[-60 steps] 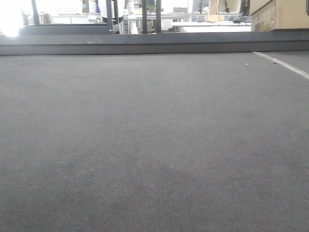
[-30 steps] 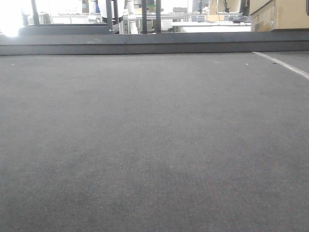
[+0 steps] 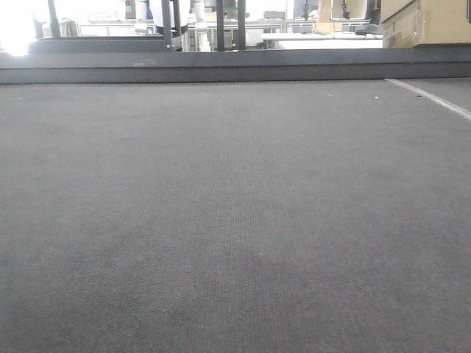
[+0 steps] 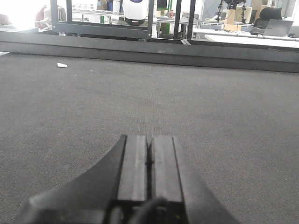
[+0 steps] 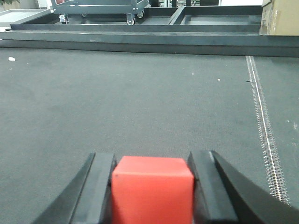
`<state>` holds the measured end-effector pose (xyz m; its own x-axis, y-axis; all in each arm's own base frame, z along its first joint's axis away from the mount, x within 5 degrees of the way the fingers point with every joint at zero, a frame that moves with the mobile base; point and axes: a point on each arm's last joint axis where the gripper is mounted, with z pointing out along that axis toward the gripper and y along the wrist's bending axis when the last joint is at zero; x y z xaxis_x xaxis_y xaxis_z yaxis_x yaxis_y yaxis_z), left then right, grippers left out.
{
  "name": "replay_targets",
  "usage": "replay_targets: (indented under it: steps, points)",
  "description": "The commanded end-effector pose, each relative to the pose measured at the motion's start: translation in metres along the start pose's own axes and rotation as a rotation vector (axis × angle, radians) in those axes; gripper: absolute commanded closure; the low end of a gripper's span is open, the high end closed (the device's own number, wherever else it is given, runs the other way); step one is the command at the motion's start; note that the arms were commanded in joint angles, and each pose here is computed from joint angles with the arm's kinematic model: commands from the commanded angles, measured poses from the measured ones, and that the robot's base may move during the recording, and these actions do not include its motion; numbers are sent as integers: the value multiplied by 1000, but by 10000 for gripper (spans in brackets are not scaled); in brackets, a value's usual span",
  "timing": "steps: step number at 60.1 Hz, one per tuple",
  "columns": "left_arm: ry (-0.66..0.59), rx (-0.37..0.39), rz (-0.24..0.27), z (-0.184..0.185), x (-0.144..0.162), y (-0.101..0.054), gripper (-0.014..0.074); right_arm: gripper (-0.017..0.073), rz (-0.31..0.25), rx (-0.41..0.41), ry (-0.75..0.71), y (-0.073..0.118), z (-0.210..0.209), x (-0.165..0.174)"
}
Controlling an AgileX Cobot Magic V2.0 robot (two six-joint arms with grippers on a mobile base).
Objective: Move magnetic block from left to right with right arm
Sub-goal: 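Hold the red cube in the right gripper while the base turns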
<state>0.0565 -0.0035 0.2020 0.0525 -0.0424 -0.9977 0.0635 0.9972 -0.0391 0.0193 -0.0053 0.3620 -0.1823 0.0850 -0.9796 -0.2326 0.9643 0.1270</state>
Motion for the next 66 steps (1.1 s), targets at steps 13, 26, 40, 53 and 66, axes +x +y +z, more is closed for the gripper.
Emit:
replay_targets:
  steps: [13, 26, 40, 53, 66]
  points:
    - [-95, 3, -8, -1, -6, 0, 710, 461, -22, -10, -107, 2, -2, -15]
    - [-95, 3, -8, -1, -6, 0, 710, 461, -22, -10, -107, 2, -2, -15]
    - [-95, 3, -8, -1, -6, 0, 710, 461, -22, -10, -107, 2, -2, -15]
    - [-89, -21, -6, -1, -6, 1, 710, 461, -22, -9, -104, 2, -1, -14]
    - [-93, -27, -5, -1, -6, 1, 710, 461, -22, -9, -103, 2, -1, -14]
